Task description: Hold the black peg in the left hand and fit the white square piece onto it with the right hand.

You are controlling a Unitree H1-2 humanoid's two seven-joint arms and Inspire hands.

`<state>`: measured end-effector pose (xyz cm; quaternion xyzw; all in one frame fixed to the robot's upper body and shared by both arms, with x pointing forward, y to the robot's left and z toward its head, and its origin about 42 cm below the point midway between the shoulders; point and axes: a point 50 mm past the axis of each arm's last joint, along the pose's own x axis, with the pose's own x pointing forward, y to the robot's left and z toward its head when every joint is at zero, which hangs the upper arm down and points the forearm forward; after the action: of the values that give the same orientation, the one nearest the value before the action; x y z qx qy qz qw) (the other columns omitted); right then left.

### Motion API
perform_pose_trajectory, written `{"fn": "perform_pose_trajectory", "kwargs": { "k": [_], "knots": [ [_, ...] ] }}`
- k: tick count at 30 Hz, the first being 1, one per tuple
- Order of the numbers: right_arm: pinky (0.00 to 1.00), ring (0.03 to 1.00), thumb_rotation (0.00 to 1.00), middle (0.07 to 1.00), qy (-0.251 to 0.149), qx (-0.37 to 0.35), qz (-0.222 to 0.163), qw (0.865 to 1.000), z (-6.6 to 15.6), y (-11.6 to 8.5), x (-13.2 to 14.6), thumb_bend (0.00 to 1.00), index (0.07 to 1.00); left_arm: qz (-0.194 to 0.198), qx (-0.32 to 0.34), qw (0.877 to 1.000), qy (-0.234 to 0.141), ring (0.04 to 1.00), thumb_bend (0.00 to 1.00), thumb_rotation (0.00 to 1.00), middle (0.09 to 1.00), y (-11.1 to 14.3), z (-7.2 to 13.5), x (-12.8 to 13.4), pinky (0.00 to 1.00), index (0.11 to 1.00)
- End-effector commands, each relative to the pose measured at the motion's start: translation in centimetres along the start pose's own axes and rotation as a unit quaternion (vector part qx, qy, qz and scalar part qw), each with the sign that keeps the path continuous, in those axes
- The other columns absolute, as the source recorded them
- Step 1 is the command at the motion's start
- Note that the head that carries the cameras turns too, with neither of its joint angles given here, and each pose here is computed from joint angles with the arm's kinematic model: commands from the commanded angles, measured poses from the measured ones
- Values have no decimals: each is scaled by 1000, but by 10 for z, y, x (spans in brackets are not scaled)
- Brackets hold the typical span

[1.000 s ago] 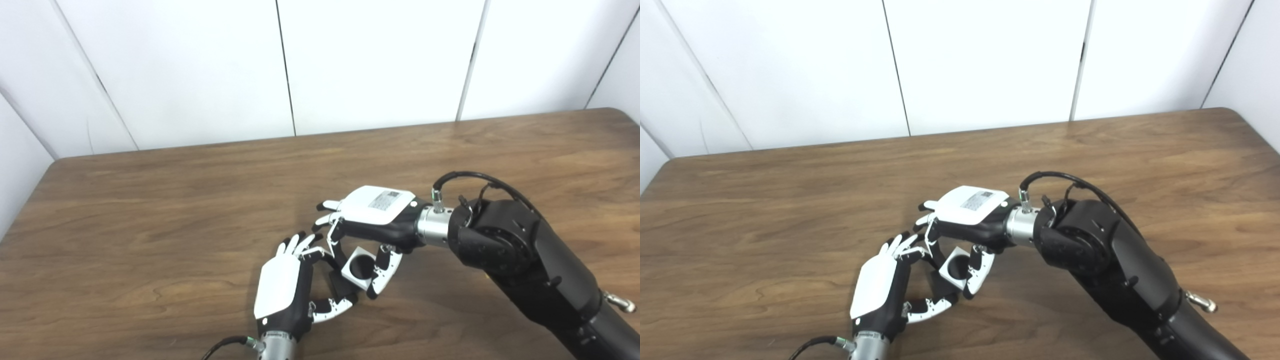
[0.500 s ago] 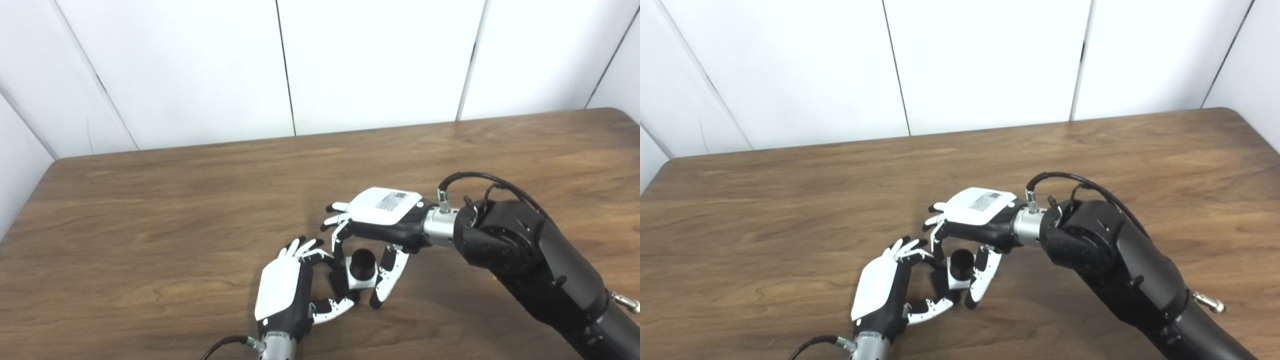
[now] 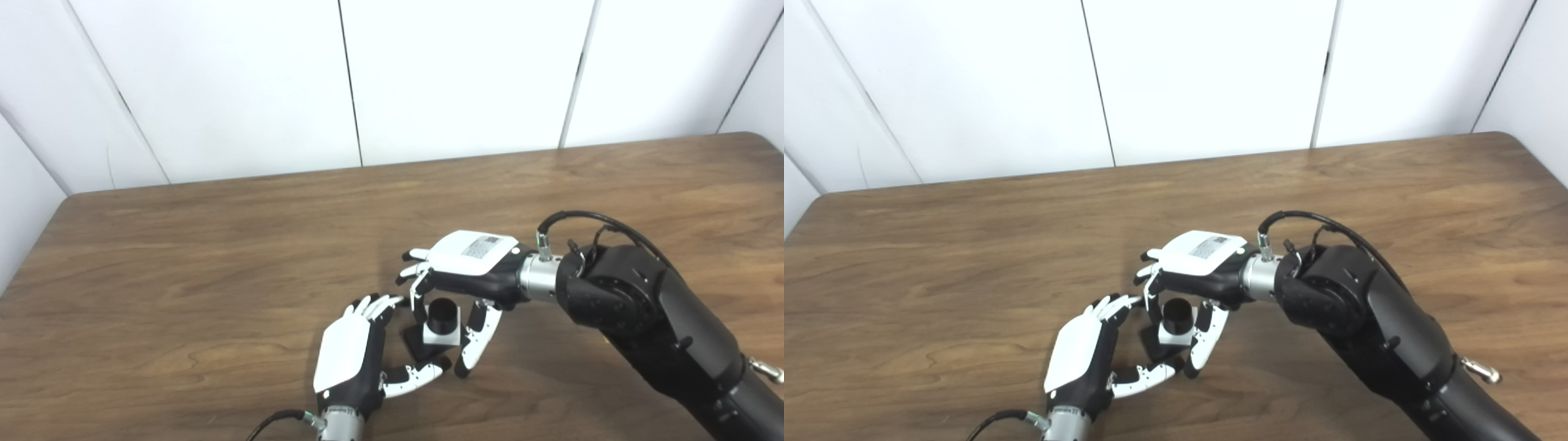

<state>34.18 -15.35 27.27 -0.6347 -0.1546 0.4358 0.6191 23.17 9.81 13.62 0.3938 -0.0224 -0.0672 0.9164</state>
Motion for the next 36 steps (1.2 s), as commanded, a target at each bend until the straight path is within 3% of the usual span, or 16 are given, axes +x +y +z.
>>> {"fn": "perform_pose_trajectory", "kwargs": {
  "k": [1, 6, 15, 29, 36],
  "knots": [
    [927, 1000, 375, 907, 3, -23, -31, 999, -4, -16, -6, 977, 615, 13, -13, 1000, -3, 946, 868, 429, 895, 5, 8, -1, 943, 873],
    [925, 1000, 382, 908, 4, -17, -34, 999, -4, -15, -6, 981, 608, 15, -18, 1000, -3, 956, 904, 426, 924, 6, 7, -2, 928, 927],
    [945, 1000, 366, 913, 12, 8, -55, 998, -9, -24, -10, 971, 617, 18, 4, 1000, -9, 993, 922, 482, 951, 10, 5, -3, 996, 933],
    [924, 1000, 373, 924, 30, 82, -124, 989, -26, -48, -31, 963, 719, 17, -5, 1000, -13, 1000, 947, 523, 973, 17, 3, -3, 1000, 936],
    [898, 1000, 423, 942, 54, 96, -149, 983, -37, -49, -48, 960, 816, 19, 9, 1000, -16, 1000, 906, 623, 997, 27, -7, -6, 1000, 996]
  ]
}}
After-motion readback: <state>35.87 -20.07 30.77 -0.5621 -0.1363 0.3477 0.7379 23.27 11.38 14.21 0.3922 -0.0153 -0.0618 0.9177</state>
